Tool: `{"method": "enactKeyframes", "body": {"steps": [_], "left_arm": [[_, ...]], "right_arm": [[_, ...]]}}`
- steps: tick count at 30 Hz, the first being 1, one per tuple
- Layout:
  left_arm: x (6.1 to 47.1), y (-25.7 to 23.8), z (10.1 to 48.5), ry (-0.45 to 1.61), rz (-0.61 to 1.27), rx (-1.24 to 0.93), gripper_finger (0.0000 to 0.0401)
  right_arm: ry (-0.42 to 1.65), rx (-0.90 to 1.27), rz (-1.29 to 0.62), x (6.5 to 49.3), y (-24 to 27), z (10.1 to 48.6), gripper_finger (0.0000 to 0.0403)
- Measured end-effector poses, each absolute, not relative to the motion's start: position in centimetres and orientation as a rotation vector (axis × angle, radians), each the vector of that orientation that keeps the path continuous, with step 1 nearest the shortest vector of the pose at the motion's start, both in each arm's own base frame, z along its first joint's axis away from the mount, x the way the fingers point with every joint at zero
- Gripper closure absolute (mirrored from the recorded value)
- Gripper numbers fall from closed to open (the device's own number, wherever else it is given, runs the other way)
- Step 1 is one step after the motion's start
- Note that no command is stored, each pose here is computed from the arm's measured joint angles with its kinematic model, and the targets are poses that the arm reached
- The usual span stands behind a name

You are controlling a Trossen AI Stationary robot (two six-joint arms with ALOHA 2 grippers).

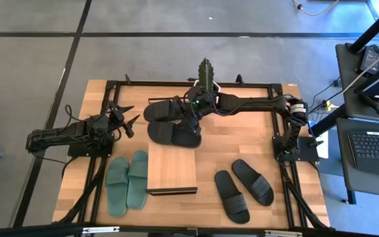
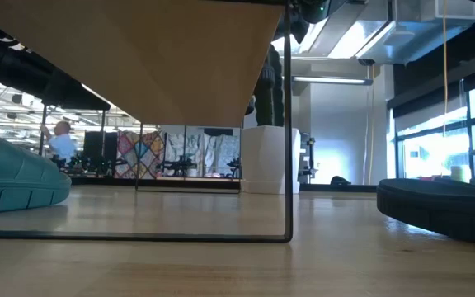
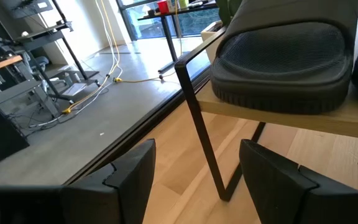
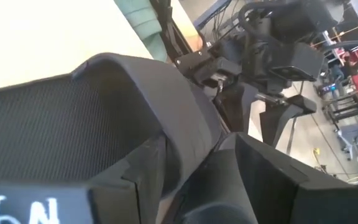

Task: Pick and place slides into the shelf
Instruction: Put the black slides on the shelf

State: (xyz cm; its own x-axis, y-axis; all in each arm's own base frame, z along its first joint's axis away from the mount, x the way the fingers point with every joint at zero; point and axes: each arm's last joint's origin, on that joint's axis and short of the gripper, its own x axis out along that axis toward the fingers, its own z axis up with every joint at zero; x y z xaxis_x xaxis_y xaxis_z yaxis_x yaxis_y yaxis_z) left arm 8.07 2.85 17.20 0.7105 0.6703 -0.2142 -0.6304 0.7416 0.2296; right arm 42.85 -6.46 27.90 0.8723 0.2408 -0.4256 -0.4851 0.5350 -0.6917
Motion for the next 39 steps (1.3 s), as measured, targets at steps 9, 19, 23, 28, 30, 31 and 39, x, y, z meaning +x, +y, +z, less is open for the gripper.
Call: {"method": "enactKeyframes", "body": {"steps": [9, 19, 23, 28, 30, 31, 39], "left_arm": [[8.1, 2.9, 17.2, 0.293, 0.724, 0.143, 0.0177], [8.1, 2.9, 17.2, 0.294, 0.724, 0.143, 0.0177], [8.1, 2.9, 17.2, 0.294, 0.724, 0.143, 0.0177], [8.1, 2.8, 17.2, 0.294, 0.723, 0.144, 0.0177], [8.1, 2.8, 17.2, 0.294, 0.723, 0.144, 0.0177], [8.1, 2.9, 17.2, 0.294, 0.724, 0.143, 0.0177], [8.1, 2.8, 17.2, 0.294, 0.723, 0.144, 0.0177]], "right_arm": [[0.362, -0.891, 0.395, 42.8, -6.4, 27.6, 0.0211], [0.416, -0.897, 0.361, 42.2, -5.0, 28.4, 0.0211], [0.438, -0.864, 0.377, 41.6, -4.4, 29.0, 0.0211], [0.478, -0.793, 0.386, 40.2, -3.8, 30.3, 0.0211], [0.507, -0.751, 0.392, 39.5, -3.6, 30.8, 0.0211], [0.52, -0.726, 0.392, 39.1, -3.4, 31.1, 0.0211], [0.702, -0.512, 0.439, 36.4, -1.3, 31.6, 0.0211]]}}
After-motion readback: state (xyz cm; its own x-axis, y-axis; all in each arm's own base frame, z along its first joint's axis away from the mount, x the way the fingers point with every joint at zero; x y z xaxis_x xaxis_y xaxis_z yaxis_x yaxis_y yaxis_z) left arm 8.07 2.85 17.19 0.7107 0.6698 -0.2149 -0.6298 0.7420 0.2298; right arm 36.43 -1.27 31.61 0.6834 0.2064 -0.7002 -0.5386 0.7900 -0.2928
